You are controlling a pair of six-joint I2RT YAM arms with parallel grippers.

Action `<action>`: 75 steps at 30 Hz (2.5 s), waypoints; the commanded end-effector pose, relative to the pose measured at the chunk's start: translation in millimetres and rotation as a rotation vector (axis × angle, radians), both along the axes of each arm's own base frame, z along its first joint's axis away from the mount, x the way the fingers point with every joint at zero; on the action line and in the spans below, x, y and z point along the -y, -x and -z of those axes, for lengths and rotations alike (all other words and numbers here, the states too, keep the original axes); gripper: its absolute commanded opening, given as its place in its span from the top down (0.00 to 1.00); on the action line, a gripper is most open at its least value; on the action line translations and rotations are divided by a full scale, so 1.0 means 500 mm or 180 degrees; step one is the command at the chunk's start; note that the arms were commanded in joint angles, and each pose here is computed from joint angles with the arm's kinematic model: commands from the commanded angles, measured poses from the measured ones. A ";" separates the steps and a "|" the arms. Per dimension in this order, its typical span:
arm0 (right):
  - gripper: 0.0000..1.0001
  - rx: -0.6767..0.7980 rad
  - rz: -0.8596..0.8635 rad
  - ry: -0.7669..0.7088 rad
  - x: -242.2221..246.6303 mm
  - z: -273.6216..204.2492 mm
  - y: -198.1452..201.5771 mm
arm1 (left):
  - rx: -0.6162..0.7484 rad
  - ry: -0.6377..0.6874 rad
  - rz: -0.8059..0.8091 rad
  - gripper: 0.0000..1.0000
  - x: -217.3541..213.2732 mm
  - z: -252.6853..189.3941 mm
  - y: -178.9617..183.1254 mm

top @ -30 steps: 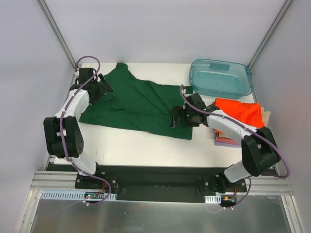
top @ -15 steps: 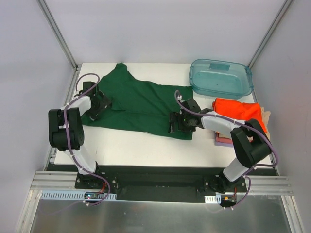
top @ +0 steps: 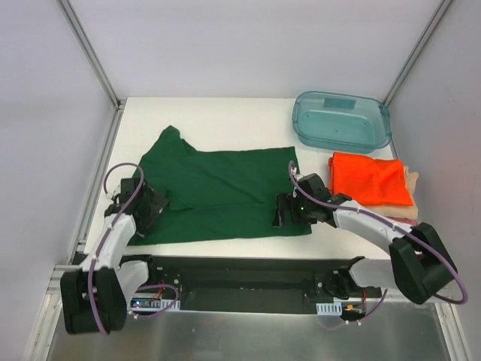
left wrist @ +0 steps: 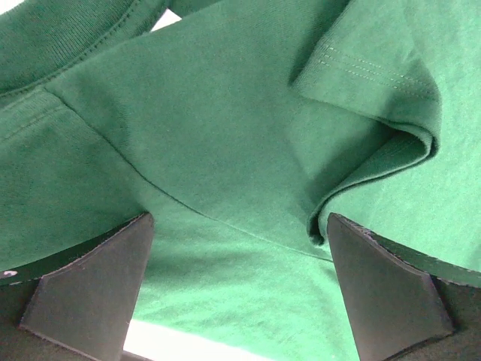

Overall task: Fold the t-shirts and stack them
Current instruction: Fold the flattened tshirt in 1/3 of the way

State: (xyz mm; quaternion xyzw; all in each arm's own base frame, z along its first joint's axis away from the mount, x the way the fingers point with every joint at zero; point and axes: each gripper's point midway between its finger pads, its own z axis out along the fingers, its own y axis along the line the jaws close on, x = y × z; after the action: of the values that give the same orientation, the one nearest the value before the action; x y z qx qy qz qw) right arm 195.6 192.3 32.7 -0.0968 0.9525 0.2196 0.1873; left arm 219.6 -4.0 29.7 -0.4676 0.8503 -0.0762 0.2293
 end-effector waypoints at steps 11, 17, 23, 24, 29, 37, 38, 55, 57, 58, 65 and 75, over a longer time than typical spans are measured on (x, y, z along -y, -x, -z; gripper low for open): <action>0.04 0.0238 -0.0086 -0.0080 0.003 -0.074 -0.003 | 0.0291 0.0398 0.0360 0.01 0.084 -0.093 -0.013; 0.04 0.0224 -0.0081 -0.0015 0.008 -0.066 -0.006 | 0.0070 0.0317 0.0641 0.01 0.131 -0.078 -0.069; 0.04 0.0266 0.0049 0.0059 0.038 -0.065 -0.012 | -0.0070 0.0323 0.0818 0.01 0.154 -0.070 -0.144; 0.04 0.0270 0.0094 0.0060 0.044 -0.068 -0.015 | -0.0046 0.0305 0.0852 0.01 0.158 -0.075 -0.159; 0.04 0.0340 0.0210 0.0037 0.060 -0.077 -0.020 | 0.0125 0.0375 0.1013 0.01 0.187 -0.090 -0.253; 0.04 0.0453 0.0191 0.0004 0.069 -0.086 -0.015 | 0.0419 0.0337 0.1416 0.01 0.215 -0.143 -0.324; 0.04 0.0482 0.0195 -0.0004 0.070 -0.089 -0.017 | 0.0447 0.0257 0.1409 0.01 0.205 -0.149 -0.309; 0.04 0.0486 0.0085 -0.0095 0.061 -0.081 -0.007 | 0.0219 -0.0039 0.0780 0.01 0.115 -0.054 -0.081; 0.04 0.0501 0.0099 -0.0091 0.062 -0.084 -0.008 | 0.0129 0.0015 0.0811 0.01 0.124 -0.045 -0.095; 0.04 0.0512 0.0103 -0.0093 0.062 -0.084 -0.009 | 0.0096 0.0011 0.0803 0.01 0.125 -0.039 -0.104; 0.04 0.0524 0.0126 -0.0050 0.068 -0.085 -0.010 | 0.0191 0.0281 0.0951 0.01 0.172 -0.040 -0.170; 0.04 0.0534 0.0199 0.0080 0.083 -0.080 -0.015 | 0.0212 0.0264 0.1076 0.01 0.194 -0.047 -0.252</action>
State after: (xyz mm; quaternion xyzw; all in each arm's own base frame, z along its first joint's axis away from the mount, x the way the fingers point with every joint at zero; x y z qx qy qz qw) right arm 197.7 156.5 67.6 -0.0875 0.9405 0.2057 0.2560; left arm 320.0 -89.0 44.7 -0.3389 0.9049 -0.1445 0.2130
